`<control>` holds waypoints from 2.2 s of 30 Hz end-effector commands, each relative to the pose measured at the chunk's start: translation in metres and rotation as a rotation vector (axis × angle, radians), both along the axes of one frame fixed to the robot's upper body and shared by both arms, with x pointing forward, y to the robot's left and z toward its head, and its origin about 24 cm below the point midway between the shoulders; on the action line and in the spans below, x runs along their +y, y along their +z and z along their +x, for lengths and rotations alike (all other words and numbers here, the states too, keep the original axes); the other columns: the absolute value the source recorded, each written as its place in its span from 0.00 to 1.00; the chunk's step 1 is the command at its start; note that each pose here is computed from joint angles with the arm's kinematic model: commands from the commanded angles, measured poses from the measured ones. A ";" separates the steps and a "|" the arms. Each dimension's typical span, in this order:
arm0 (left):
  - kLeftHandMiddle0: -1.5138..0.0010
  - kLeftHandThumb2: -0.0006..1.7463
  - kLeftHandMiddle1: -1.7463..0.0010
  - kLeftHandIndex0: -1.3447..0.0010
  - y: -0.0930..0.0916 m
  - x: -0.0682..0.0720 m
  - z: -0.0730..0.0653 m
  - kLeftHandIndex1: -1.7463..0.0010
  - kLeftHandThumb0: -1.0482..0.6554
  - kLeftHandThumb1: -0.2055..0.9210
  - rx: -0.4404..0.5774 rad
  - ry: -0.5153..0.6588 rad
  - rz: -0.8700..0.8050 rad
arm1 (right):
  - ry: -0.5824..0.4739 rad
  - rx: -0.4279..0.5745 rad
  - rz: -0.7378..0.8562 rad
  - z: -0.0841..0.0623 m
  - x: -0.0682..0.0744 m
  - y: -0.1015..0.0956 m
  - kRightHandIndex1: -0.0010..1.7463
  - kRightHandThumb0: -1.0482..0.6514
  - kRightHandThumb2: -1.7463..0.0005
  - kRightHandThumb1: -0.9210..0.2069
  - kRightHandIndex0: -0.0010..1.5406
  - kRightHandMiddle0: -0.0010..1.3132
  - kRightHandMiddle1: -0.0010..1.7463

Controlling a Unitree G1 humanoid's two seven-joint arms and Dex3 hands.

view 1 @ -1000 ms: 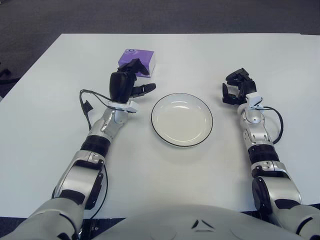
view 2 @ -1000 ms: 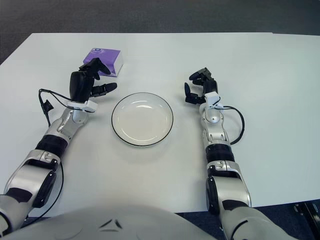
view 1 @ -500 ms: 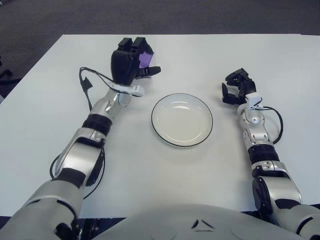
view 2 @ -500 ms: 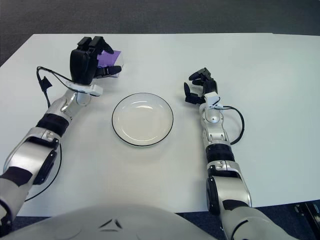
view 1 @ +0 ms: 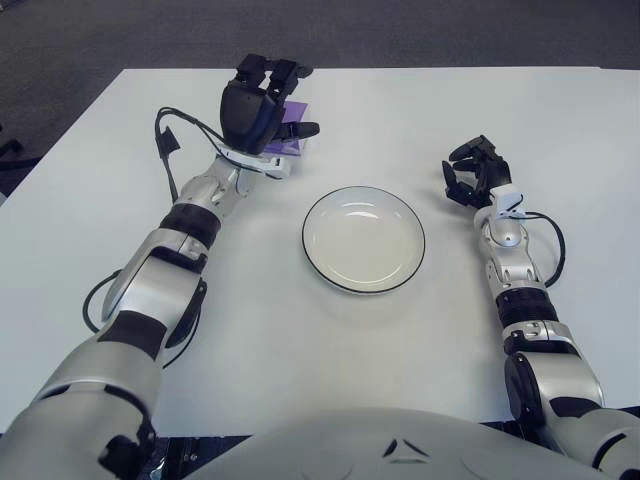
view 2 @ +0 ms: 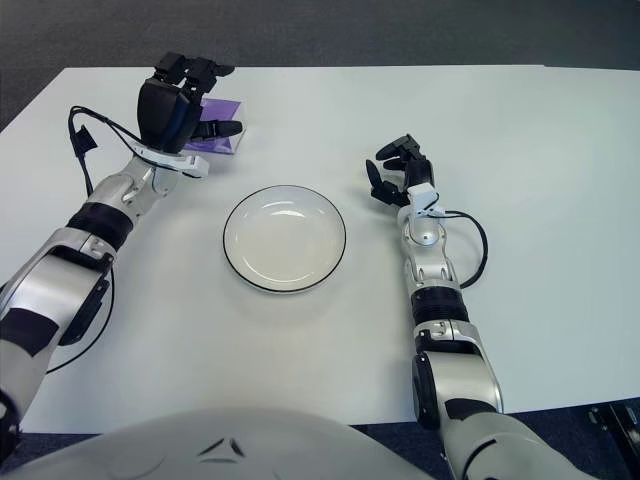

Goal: Put the tissue paper into the plate.

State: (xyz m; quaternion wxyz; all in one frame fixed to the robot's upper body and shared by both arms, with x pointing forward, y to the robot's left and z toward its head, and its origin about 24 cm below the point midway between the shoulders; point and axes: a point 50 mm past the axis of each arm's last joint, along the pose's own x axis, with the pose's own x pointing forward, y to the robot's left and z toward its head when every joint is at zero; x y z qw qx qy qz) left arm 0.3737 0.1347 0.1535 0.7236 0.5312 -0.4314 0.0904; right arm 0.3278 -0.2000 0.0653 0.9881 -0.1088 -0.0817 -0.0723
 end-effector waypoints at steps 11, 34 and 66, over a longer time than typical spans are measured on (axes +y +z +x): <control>0.72 0.39 1.00 0.74 0.009 -0.001 0.023 0.88 0.16 1.00 0.165 0.103 0.185 | -0.015 0.200 0.005 -0.032 0.001 -0.060 0.96 0.39 0.59 0.19 0.50 0.33 0.93; 0.75 0.59 1.00 0.78 -0.022 0.011 0.030 0.95 0.12 1.00 0.696 0.037 0.102 | -0.006 0.200 -0.020 -0.034 0.003 -0.060 0.96 0.39 0.59 0.19 0.49 0.33 0.93; 0.66 0.66 0.99 0.74 -0.030 0.026 0.000 0.97 0.09 1.00 0.885 -0.358 0.138 | 0.013 0.194 -0.029 -0.035 0.005 -0.056 0.96 0.39 0.60 0.18 0.48 0.33 0.93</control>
